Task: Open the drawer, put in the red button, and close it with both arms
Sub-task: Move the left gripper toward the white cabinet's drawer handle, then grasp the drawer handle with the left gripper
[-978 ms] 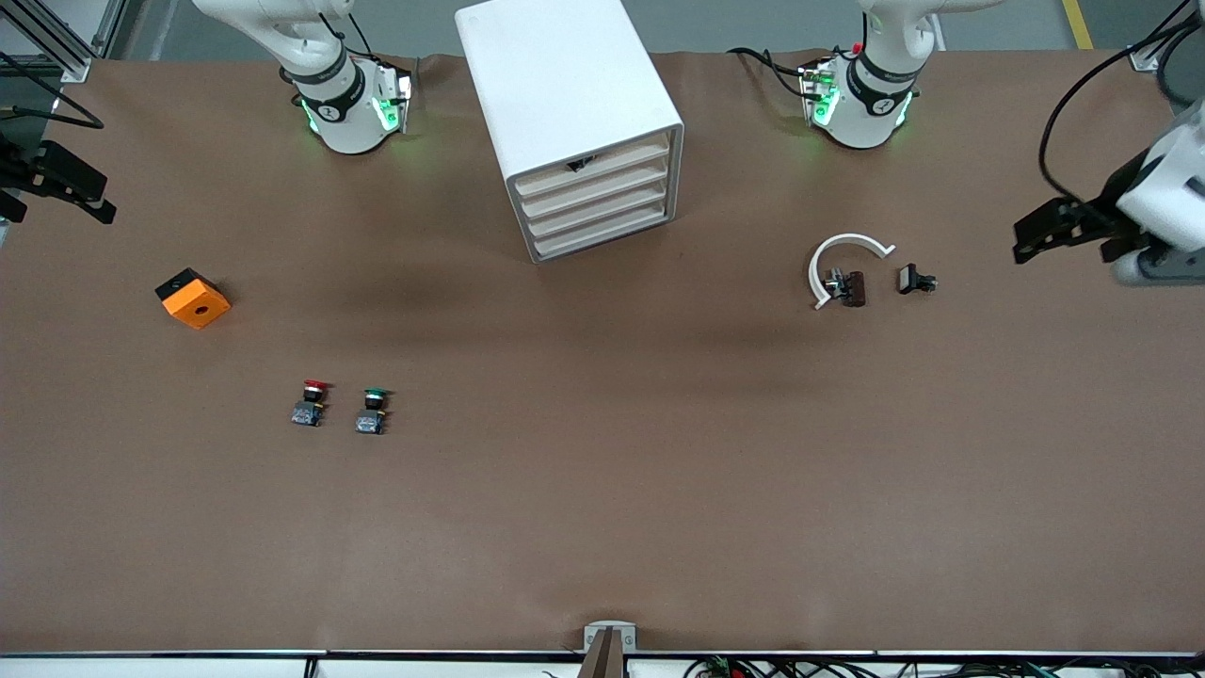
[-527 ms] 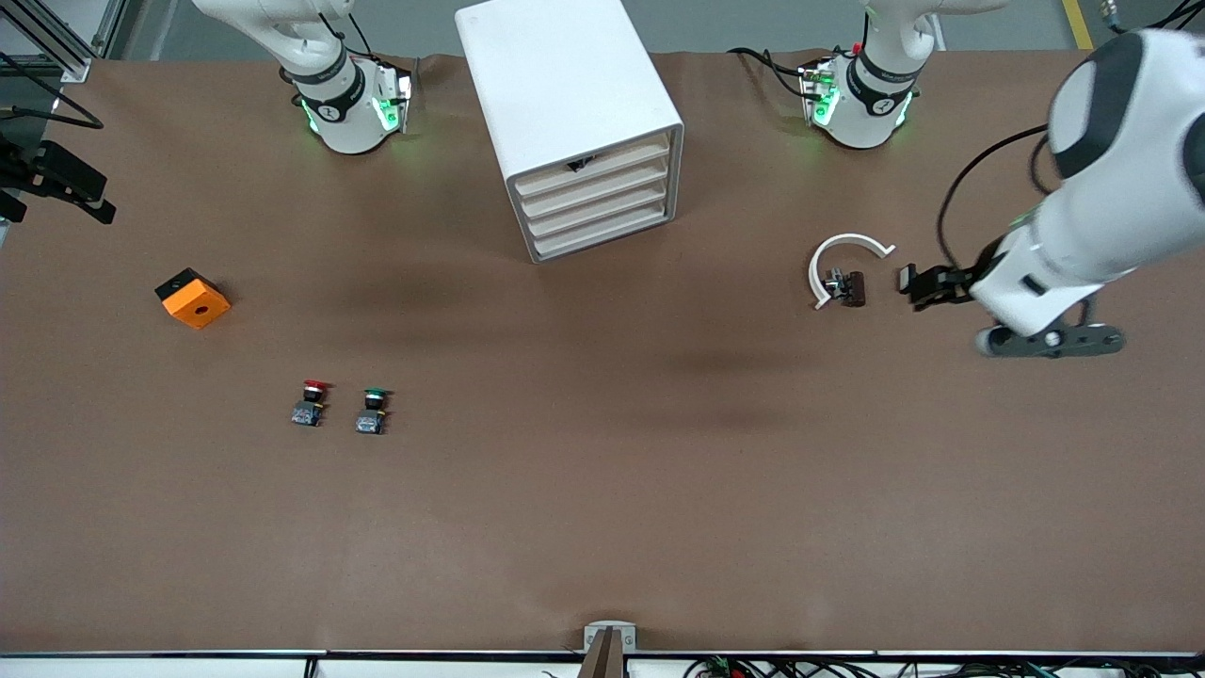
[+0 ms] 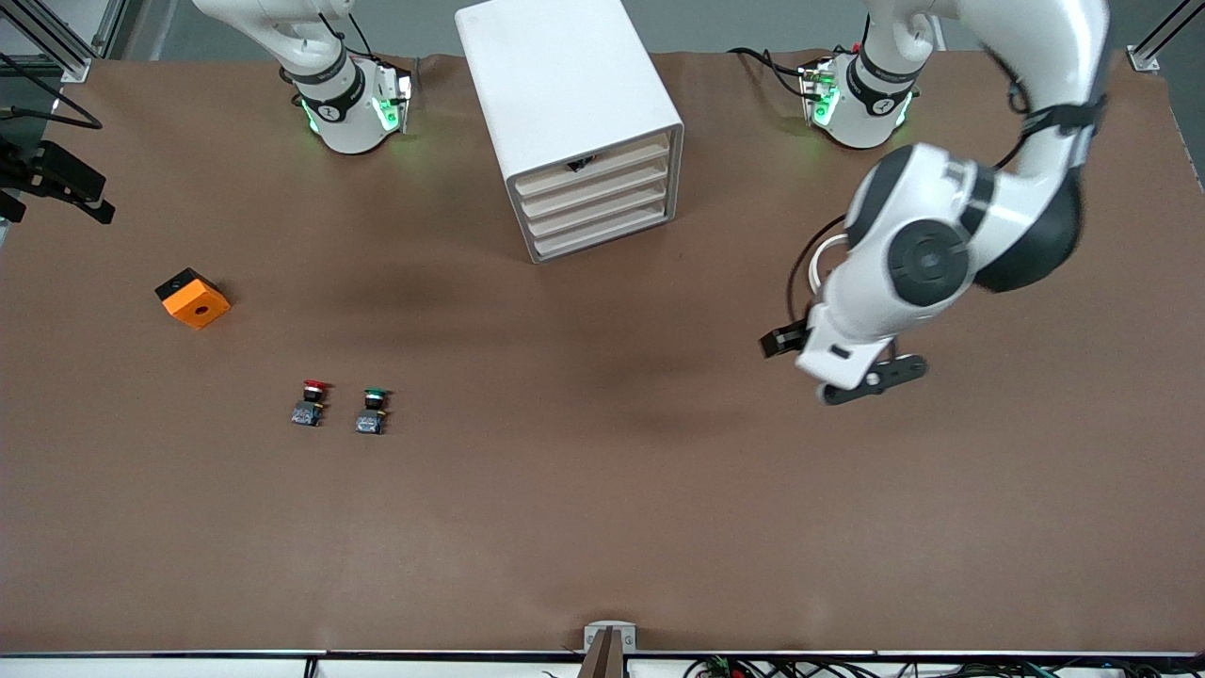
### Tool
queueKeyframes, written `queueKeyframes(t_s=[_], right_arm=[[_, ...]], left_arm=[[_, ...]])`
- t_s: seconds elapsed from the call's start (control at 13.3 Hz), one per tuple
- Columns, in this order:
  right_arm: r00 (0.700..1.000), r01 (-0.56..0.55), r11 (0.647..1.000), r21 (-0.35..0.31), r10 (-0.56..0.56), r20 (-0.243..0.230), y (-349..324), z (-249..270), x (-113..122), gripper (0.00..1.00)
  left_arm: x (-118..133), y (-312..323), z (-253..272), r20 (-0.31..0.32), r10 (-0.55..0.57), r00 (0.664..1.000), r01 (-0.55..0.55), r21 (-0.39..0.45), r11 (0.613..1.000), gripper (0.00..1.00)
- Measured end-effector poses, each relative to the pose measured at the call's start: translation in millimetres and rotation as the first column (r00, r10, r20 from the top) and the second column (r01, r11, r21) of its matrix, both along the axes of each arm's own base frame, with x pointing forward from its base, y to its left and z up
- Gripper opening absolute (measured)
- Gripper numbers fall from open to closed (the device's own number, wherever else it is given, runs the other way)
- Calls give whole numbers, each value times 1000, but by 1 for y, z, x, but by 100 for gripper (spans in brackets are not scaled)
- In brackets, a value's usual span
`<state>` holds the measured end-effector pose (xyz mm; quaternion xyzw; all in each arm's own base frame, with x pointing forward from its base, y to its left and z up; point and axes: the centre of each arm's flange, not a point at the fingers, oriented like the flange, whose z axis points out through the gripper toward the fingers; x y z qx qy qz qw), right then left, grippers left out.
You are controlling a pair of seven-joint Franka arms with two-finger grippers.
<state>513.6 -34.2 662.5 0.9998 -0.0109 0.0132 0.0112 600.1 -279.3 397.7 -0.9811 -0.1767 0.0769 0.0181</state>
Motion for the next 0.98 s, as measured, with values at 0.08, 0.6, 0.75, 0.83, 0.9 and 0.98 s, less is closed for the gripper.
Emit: queueKeyframes(t_s=[0.08, 0.6, 0.75, 0.83, 0.9, 0.98], right_arm=[[1000, 2, 1000, 0, -2, 0, -1, 0, 0, 100], [1000, 14, 1000, 0, -14, -2, -7, -2, 1, 100], [1000, 15, 1000, 0, -15, 2, -8, -1, 1, 100], [1000, 18, 1000, 0, -18, 4, -9, -1, 2, 100], [1000, 20, 1000, 0, -20, 2, -9, -2, 2, 100], [1000, 22, 1000, 0, -22, -1, -9, -4, 3, 100]], left_arm=[[-2, -19, -20, 3, 51, 999, -51, 4, 999, 100], [-48, -115, -119, -53, 448, 893, -439, 122, 890, 100], [-59, -126, -125, -82, 670, 738, -649, 187, 737, 100], [-65, -128, -127, -82, 738, 669, -706, 239, 667, 100], [-71, -130, -127, -78, 781, 620, -737, 283, 614, 100], [-74, -132, -126, -85, 809, 582, -757, 306, 577, 100]])
